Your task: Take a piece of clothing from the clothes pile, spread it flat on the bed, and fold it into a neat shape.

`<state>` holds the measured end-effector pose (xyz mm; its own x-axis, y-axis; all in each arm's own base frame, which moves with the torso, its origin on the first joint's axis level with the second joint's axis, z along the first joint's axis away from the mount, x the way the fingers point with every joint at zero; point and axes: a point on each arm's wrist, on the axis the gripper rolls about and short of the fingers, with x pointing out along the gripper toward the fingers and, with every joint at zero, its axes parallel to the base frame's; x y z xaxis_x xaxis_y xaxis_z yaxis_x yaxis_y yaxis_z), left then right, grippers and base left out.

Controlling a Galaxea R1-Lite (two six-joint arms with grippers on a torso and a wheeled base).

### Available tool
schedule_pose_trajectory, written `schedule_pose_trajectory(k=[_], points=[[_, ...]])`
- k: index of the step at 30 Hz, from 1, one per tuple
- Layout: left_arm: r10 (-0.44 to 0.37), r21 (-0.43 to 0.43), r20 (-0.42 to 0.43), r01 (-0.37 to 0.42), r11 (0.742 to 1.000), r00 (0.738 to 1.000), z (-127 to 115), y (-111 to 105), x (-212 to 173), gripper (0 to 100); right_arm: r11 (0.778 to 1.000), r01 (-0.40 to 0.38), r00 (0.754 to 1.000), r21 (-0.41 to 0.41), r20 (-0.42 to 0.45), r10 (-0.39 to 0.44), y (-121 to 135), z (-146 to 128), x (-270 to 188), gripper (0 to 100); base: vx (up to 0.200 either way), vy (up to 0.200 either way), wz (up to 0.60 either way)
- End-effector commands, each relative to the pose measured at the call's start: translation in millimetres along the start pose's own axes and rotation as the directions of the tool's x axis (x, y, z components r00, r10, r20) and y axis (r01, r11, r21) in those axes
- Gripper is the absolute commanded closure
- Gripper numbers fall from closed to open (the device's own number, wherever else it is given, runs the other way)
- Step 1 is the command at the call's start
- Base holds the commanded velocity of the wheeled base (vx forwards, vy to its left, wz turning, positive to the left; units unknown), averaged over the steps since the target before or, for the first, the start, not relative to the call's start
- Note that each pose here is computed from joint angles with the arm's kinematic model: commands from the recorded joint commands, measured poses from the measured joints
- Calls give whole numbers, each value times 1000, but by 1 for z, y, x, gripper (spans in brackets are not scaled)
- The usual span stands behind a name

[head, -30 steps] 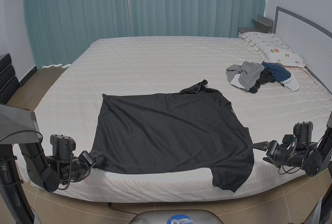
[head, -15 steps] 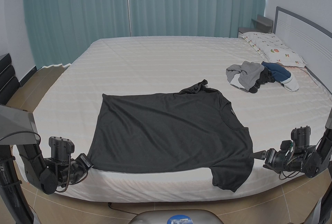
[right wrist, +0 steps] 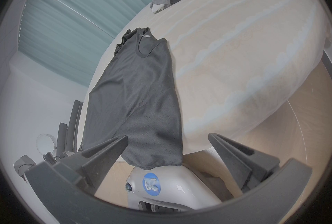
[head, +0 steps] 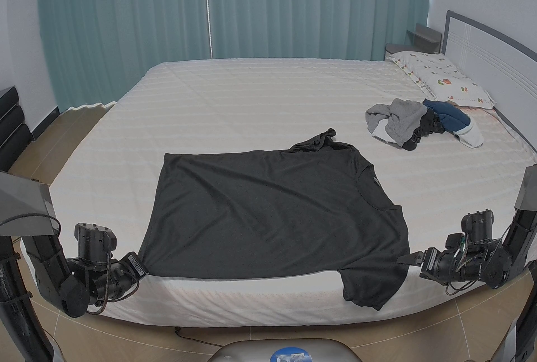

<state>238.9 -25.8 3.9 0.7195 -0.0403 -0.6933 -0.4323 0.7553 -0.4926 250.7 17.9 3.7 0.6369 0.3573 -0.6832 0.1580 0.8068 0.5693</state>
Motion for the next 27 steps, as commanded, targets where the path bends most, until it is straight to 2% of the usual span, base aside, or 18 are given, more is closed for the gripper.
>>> schedule_pose_trajectory(k=[1,12,24,25,27], points=[[6,-2,-3,-6,1000,1000,0,1,2,100,1000,-13,1000,-10,-16,13,4,-1,7,0,0,0,0],[4,-3,-3,-4,1000,1000,0,1,2,100,1000,-23,1000,-6,-21,23,3,3,19,0,0,0,0],[6,-1,-5,-6,1000,1000,-1,1,2,100,998,-55,998,-8,28,55,8,4,10,0,0,0,0],[6,-1,-5,-6,1000,1000,-1,1,2,100,999,-53,998,-6,27,53,7,4,10,100,0,0,0],[6,-1,-5,-6,1000,1000,-1,1,2,100,999,-47,998,-3,28,47,6,4,9,100,0,0,0]])
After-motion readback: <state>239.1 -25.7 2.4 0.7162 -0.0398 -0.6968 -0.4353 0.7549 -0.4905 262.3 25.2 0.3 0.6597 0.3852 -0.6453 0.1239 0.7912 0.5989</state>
